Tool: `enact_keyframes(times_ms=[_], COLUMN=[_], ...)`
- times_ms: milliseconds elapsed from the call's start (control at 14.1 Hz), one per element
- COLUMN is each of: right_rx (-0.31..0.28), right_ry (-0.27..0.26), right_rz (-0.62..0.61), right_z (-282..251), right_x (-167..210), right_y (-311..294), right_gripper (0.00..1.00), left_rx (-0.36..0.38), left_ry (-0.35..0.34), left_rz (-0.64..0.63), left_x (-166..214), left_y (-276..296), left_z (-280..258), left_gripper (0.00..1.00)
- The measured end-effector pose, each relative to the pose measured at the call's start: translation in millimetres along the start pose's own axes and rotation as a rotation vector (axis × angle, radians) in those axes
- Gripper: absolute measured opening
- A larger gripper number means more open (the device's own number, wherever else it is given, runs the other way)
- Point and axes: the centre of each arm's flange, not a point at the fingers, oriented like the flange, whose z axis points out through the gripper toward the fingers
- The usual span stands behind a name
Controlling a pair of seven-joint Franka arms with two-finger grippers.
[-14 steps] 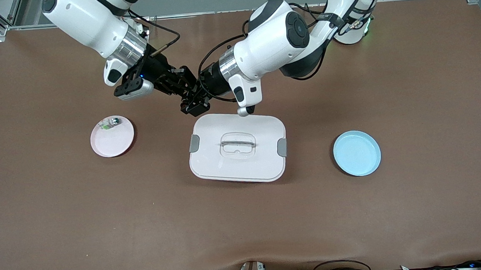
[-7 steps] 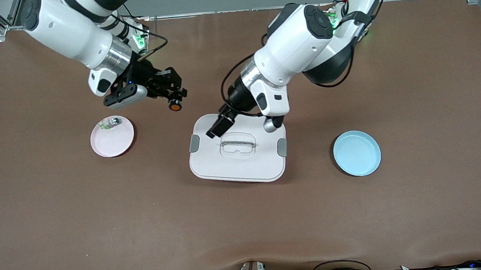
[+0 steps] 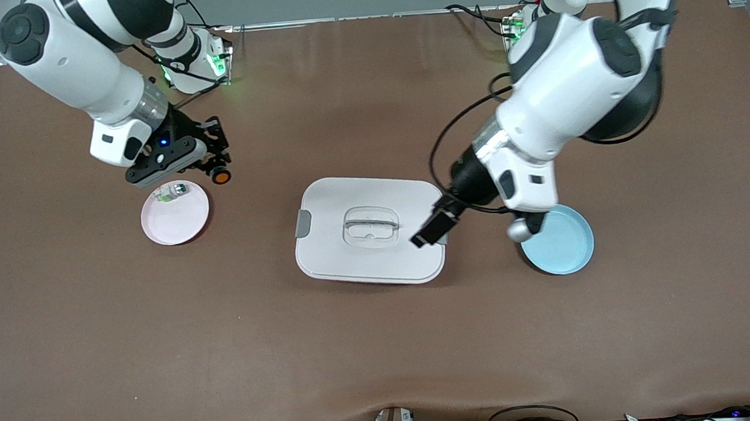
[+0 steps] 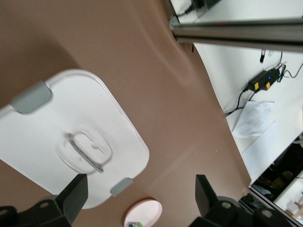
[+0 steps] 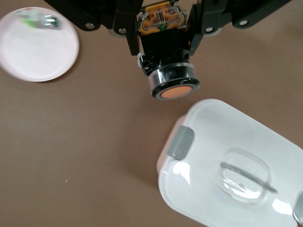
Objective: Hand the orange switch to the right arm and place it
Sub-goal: 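Open the left gripper and withdraw it while the right gripper pulls away, then carry the switch with the right gripper over the pink plate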
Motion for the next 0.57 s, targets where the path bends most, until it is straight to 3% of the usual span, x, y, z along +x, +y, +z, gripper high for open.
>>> enact_keyframes(times_ms=[213, 355, 569], right_rx=[-0.103, -0.112, -0.119], right_ry=[-0.067, -0.109, -0.126], right_rz=[-0.193, -0.289, -0.404], right_z=[9, 22, 27], right_x=[-10, -20, -34], right_y=[32, 45, 82], right_gripper=[0.44, 0.44, 0.44], left_rx=[0.125, 0.191, 0.25], left_ry=[0.074, 0.112, 0.105], left_rz=[0.053, 0.058, 0.081], left_x=[41, 63, 85], left_y=[-21, -35, -49], left_z=[-39, -57, -60], left_gripper=[1.0, 1.0, 1.0])
